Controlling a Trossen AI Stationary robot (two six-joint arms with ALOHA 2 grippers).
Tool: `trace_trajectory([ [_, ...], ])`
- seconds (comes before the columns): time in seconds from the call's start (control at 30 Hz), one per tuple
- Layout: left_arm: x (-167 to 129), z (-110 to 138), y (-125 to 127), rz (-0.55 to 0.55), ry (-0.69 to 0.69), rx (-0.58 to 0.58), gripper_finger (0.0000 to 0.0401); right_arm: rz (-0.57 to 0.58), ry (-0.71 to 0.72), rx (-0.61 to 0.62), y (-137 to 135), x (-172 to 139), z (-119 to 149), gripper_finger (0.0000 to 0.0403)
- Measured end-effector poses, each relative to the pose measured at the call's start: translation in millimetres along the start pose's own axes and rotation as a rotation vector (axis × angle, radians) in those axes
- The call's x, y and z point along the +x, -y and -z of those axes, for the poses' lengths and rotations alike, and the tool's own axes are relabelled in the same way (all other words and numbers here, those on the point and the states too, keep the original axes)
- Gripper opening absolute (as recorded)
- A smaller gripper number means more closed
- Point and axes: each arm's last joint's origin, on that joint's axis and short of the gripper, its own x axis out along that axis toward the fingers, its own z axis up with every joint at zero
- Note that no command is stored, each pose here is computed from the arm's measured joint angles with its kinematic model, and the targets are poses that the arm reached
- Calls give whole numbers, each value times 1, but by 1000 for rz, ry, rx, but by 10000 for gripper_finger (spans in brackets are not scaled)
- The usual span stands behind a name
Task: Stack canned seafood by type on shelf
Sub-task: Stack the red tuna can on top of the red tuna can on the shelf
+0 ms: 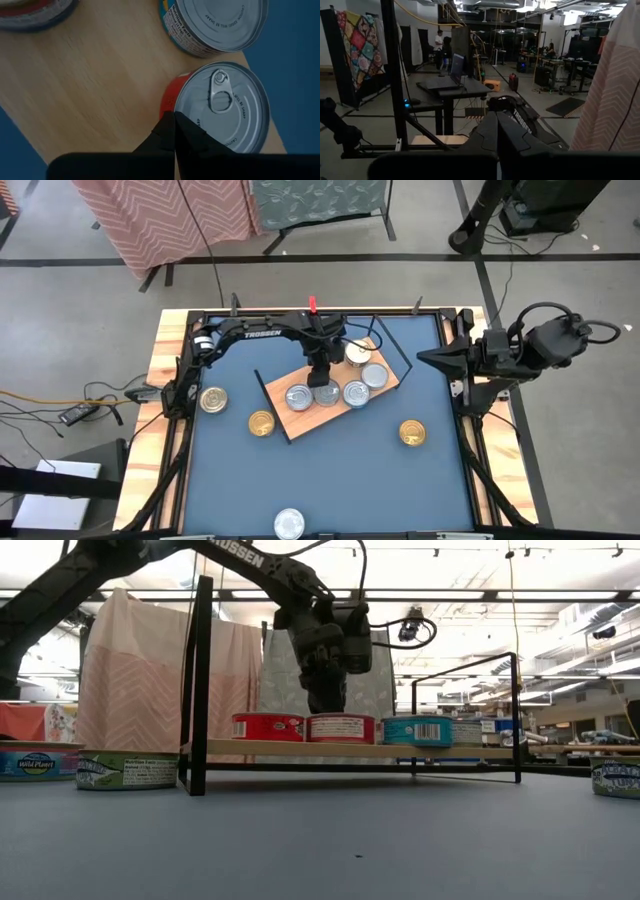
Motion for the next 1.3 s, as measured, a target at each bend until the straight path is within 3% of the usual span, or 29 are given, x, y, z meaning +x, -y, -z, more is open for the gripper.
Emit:
trace_trajectory([
  [0.73,8,2,-12,8,25,-68,0,-26,-6,3,-5,1,1,6],
  [1.0,4,3,-15,-91,7,-60,3,-24,-6,3,-5,1,1,6],
  [1.3,-15,-4,-24,-254,8,-81,45,-24,-7,3,-5,1,1,6],
])
